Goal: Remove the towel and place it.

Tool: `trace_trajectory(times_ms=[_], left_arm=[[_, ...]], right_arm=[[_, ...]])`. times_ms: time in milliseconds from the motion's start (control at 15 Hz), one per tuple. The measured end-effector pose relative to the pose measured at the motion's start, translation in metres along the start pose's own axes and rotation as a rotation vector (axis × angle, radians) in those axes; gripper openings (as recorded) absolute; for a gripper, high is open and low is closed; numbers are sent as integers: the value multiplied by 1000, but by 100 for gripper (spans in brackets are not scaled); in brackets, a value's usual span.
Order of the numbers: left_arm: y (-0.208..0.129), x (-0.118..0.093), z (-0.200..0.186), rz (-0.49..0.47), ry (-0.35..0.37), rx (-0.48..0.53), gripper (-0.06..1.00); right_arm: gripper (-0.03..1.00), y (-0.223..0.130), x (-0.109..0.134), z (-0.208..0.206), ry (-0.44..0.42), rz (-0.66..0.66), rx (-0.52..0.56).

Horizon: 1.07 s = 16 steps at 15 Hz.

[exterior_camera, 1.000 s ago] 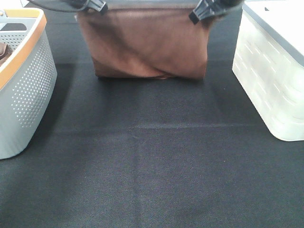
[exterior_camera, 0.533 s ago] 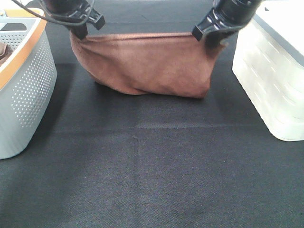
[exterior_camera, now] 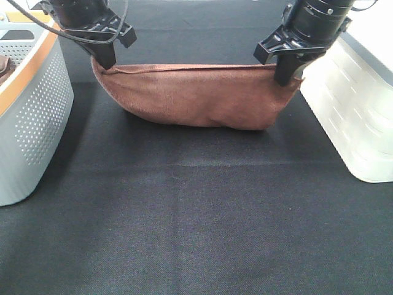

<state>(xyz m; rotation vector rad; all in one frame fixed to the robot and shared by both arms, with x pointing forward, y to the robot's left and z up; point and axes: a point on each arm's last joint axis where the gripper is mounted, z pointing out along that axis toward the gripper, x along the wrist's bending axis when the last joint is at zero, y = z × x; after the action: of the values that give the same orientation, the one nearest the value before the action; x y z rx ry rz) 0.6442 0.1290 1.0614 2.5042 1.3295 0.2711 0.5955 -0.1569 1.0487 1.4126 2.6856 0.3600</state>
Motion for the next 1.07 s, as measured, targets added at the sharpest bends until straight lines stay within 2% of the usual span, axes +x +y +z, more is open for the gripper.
trace_trajectory(times_ms=[200, 467, 667, 800, 1067], left_arm=[[-5, -3, 6, -37, -26, 32, 0], [-35, -14, 42, -101, -119, 184, 0], [-46, -19, 54, -124, -160, 236, 0], [-59, -26, 65, -125, -177, 295, 0], [-75, -44, 78, -95, -195, 375, 0]], right_arm=[[0, -6, 3, 1, 33, 14, 46], [0, -23, 10, 20, 105, 45, 142], [0, -30, 11, 27, 124, 57, 177], [0, -40, 16, 37, 169, 81, 225], [0, -57, 20, 52, 207, 104, 299]])
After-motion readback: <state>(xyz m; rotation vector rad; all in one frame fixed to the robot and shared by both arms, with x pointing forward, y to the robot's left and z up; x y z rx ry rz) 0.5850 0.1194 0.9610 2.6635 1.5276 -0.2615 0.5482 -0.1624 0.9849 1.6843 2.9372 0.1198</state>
